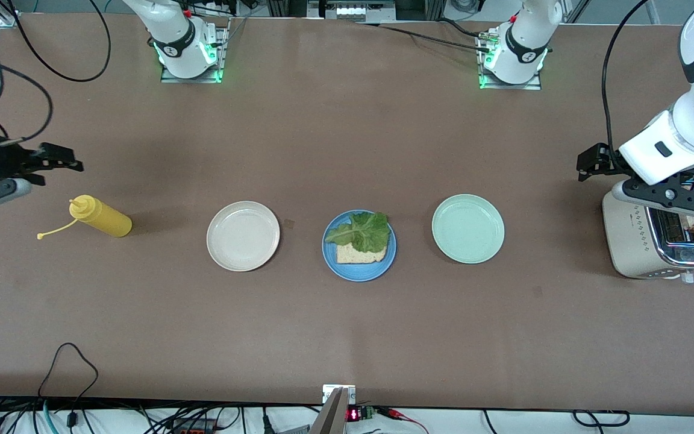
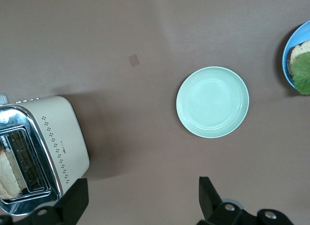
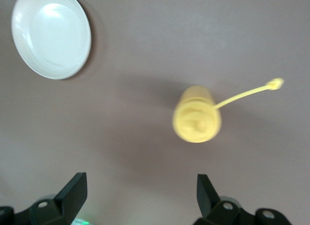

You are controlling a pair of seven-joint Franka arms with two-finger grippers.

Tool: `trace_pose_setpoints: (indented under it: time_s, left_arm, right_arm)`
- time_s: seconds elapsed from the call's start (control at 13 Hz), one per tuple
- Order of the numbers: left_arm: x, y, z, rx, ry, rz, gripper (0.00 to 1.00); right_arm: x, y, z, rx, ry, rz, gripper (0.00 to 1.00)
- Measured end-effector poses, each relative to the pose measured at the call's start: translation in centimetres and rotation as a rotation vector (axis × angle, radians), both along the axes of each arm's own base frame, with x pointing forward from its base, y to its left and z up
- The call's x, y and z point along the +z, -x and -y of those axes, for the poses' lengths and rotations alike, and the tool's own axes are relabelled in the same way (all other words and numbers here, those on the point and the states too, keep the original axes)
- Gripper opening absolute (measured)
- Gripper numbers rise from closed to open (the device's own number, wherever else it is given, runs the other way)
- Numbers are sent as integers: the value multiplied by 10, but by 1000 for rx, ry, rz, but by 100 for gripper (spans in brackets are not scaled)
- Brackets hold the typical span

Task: Make sandwich in blue plate with both arms
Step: 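Withdraw the right gripper toward the yellow squeeze bottle, then grasp the yellow squeeze bottle with the right gripper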

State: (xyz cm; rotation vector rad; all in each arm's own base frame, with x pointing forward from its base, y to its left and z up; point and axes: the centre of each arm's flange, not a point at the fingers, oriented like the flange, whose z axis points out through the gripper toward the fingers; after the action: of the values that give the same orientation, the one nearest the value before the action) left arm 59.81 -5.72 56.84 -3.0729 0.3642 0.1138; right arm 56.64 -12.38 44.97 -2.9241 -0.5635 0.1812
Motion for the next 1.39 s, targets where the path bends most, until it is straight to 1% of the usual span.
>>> trace_pose_setpoints:
  time_s: [0.23, 0.46, 0.54, 0.62, 0.77, 0.85, 1.0, 1.08, 1.16, 1.31, 1.39]
  left_arm:
    - [0, 0, 0, 0, 0, 0, 100]
    - [1, 0, 0, 0, 1, 1, 100]
    - [1, 0, 0, 0, 1, 1, 100]
    - [1, 0, 0, 0, 1, 2, 100]
    - [1, 0, 0, 0, 1, 2, 100]
    - [1, 0, 0, 0, 1, 2, 100]
    - [1, 0, 0, 0, 1, 2, 100]
    - [1, 0, 0, 0, 1, 2, 100]
    - [1, 0, 0, 0, 1, 2, 100]
    - [1, 0, 0, 0, 1, 2, 100]
    - [1, 0, 0, 1, 1, 2, 100]
  right_arm:
    - [-32, 11, 47, 162, -6, 93, 100]
    - [-49, 19, 72, 329, 0, 165, 100]
    - [-54, 21, 81, 375, -8, 187, 100]
    - [-59, 24, 89, 419, -38, 214, 100]
    - [-77, 33, 110, 501, -124, 275, 100]
    - [-91, 37, 123, 542, -176, 315, 100]
    - [-128, 45, 144, 625, -288, 429, 100]
    - [-149, 48, 152, 646, -337, 483, 100]
    - [-171, 52, 157, 656, -382, 526, 100]
    - [-211, 59, 162, 668, -494, 594, 100]
    - [-225, 56, 163, 682, -540, 637, 100]
